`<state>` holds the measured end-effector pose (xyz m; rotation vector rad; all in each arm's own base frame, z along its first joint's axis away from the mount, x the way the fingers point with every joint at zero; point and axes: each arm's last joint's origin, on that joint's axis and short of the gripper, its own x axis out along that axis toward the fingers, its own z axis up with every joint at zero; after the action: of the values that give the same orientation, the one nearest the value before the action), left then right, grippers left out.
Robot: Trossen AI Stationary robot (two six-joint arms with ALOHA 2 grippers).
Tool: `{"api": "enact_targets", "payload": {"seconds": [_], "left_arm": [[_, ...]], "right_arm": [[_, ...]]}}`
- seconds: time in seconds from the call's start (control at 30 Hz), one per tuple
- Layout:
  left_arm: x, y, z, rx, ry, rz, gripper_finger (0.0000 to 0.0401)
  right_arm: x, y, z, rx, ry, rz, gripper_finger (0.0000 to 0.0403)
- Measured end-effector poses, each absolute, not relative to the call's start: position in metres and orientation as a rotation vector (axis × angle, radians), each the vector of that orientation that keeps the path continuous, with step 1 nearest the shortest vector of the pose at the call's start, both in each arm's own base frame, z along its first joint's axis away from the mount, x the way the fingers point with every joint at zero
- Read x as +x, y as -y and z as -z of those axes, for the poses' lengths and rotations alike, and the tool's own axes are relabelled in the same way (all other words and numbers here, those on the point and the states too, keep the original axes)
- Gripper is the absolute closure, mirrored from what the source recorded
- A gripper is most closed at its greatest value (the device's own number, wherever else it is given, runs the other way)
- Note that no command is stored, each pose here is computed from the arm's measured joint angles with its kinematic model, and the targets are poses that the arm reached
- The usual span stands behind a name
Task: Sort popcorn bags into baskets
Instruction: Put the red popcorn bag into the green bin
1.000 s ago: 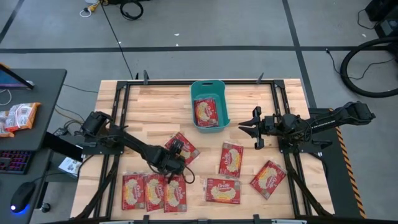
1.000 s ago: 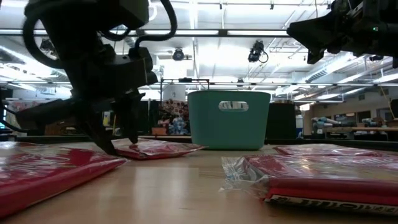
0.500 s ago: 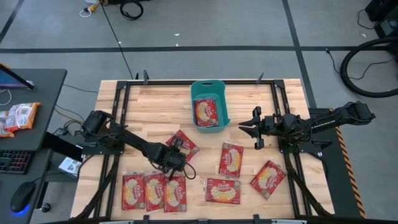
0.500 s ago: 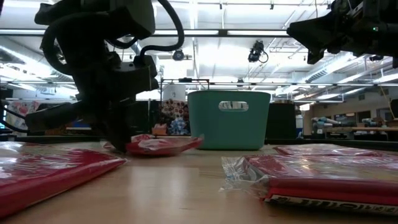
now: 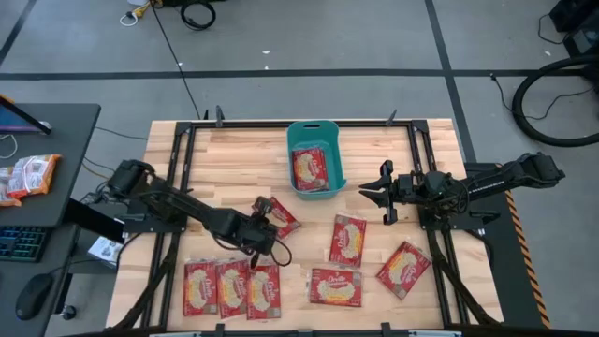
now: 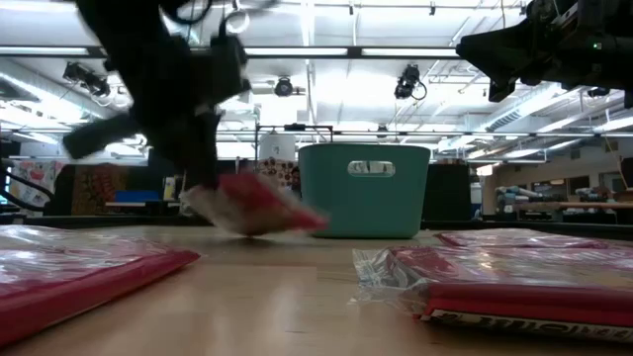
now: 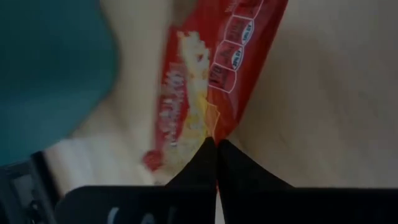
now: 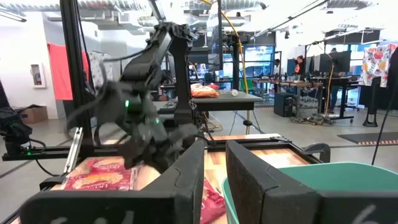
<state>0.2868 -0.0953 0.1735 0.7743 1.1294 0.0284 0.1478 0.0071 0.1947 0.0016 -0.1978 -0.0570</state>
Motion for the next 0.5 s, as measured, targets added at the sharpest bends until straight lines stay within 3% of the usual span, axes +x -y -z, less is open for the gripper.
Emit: {"api": "enact_targets", "payload": {"seconds": [0.5], "left_arm": [[0.284,0.081,-0.266,0.678,-0.624,-0.161,0.04]], "right_arm": [[0.148,-0.007,-0.196,-0.001,0.211,0.057,0.033]]}}
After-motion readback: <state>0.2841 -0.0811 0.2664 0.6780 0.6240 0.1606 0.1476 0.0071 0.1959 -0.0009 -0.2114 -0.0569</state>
